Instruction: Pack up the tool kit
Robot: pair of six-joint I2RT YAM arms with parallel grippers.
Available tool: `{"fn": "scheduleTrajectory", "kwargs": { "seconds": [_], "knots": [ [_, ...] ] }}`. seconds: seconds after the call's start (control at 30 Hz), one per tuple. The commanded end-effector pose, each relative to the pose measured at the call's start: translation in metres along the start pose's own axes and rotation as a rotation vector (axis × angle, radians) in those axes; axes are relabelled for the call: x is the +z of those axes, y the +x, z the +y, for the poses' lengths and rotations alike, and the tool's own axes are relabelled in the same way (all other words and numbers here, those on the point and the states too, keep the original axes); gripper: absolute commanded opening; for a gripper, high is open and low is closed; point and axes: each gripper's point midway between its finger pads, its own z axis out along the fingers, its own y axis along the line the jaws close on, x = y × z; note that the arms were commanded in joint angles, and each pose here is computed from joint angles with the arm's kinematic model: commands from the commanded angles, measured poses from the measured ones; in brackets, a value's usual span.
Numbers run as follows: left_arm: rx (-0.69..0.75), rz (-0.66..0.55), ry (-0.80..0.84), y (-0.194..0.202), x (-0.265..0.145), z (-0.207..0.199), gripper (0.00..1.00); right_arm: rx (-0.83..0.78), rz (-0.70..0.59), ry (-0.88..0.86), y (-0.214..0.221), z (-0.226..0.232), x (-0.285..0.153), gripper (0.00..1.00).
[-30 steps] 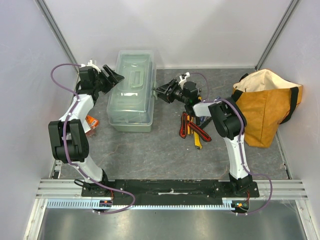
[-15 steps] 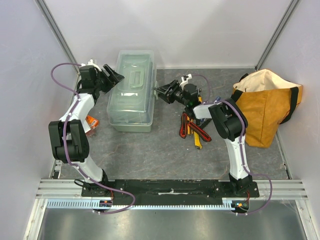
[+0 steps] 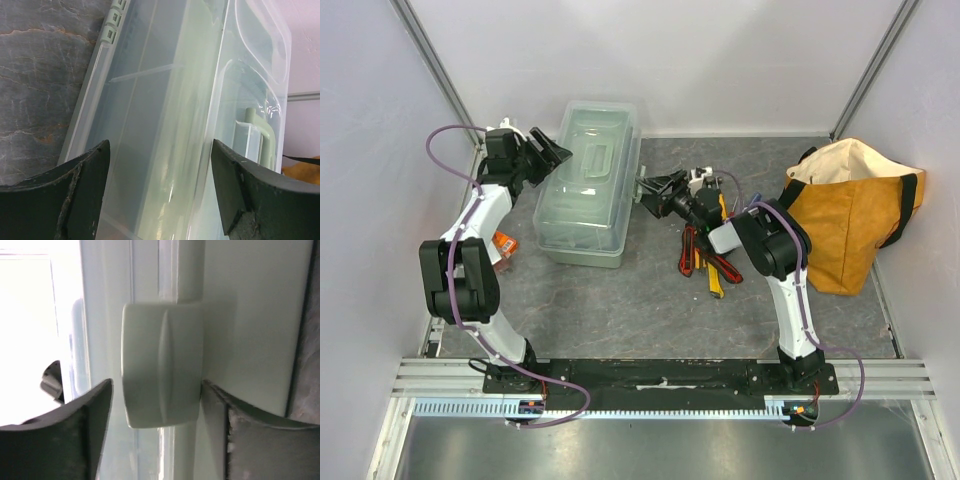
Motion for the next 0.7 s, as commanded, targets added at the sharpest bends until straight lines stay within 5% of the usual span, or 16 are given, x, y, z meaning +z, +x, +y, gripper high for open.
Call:
{"fn": "scheduleTrajectory", "kwargs": {
  "seconds": [0.0,0.1,0.27,0.5,0.67],
  "knots": [
    [-0.123,0.428,-0.350,0.135,-0.011,0.088,0.81,0.015,0.086,-0.258,0.030,0.070,-0.024,0.86],
    [-0.122,0.417,-0.343,0.129,-0.010,0.086,0.81,0.032,0.090,-0.268,0.027,0.065,-0.030,0.97],
    [-0.113,0.387,-0.326,0.114,-0.011,0.079,0.81,-0.002,0.064,-0.210,0.018,0.058,-0.041,0.98],
    [-0.011,0.286,-0.282,0.066,-0.023,0.047,0.82,-0.175,0.009,0.071,-0.008,0.031,-0.065,0.98],
    [0.089,0.186,-0.223,0.023,-0.043,0.012,0.82,-0.443,0.059,0.368,-0.032,0.022,-0.066,0.98]
  ]
}}
